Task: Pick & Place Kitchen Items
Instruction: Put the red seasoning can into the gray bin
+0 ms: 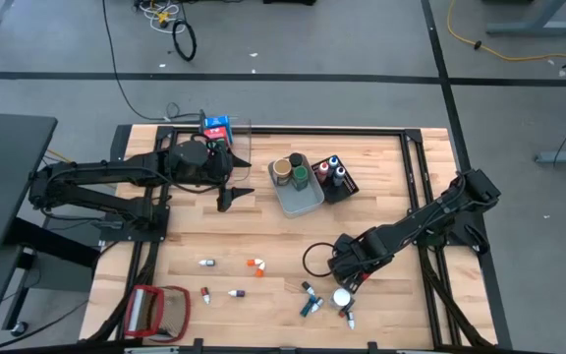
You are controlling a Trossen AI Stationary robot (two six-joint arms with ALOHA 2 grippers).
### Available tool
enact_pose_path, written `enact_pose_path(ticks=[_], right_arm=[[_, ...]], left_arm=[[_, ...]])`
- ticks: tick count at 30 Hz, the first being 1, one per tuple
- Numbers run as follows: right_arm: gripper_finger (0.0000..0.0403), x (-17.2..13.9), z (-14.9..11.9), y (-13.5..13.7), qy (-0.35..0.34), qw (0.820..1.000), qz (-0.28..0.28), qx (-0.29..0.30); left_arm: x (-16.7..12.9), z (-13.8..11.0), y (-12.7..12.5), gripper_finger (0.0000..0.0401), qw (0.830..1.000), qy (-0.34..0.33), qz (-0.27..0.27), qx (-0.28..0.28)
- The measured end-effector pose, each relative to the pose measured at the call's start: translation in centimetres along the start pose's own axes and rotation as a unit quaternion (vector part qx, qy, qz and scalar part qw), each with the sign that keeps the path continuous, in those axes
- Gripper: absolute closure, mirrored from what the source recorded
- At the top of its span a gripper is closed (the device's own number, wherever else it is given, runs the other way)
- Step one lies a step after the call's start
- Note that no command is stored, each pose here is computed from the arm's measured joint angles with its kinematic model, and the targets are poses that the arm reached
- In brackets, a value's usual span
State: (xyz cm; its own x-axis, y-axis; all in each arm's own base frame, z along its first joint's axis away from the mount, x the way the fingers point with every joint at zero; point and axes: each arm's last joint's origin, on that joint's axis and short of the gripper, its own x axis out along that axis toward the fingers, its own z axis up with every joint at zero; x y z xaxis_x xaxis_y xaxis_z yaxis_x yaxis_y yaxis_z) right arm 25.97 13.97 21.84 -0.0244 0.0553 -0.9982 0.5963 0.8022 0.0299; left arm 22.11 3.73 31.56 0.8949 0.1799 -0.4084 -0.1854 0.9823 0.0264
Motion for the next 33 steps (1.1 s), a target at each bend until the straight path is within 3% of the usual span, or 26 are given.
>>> enact_pose_path(ticks=[15,19,33], right_arm=[[0.0154,-0.01,0.11,0.04,-0.019,0.999,-0.004,-0.047],[0.0153,-0.01,0.20,0.07,-0.027,0.999,-0.004,-0.029],[0.0080,-0.02,0.13,-0.02,-0.011,1.000,-0.002,-0.027]], left_arm=[[0.00,0.00,0.00,0.0046,1.000,0.000,0.000,0.000],[0.00,0.00,0.00,0.0046,1.000,0.000,0.000,0.000],[0.00,0.00,0.01,0.0046,1.000,0.000,0.000,0.004]])
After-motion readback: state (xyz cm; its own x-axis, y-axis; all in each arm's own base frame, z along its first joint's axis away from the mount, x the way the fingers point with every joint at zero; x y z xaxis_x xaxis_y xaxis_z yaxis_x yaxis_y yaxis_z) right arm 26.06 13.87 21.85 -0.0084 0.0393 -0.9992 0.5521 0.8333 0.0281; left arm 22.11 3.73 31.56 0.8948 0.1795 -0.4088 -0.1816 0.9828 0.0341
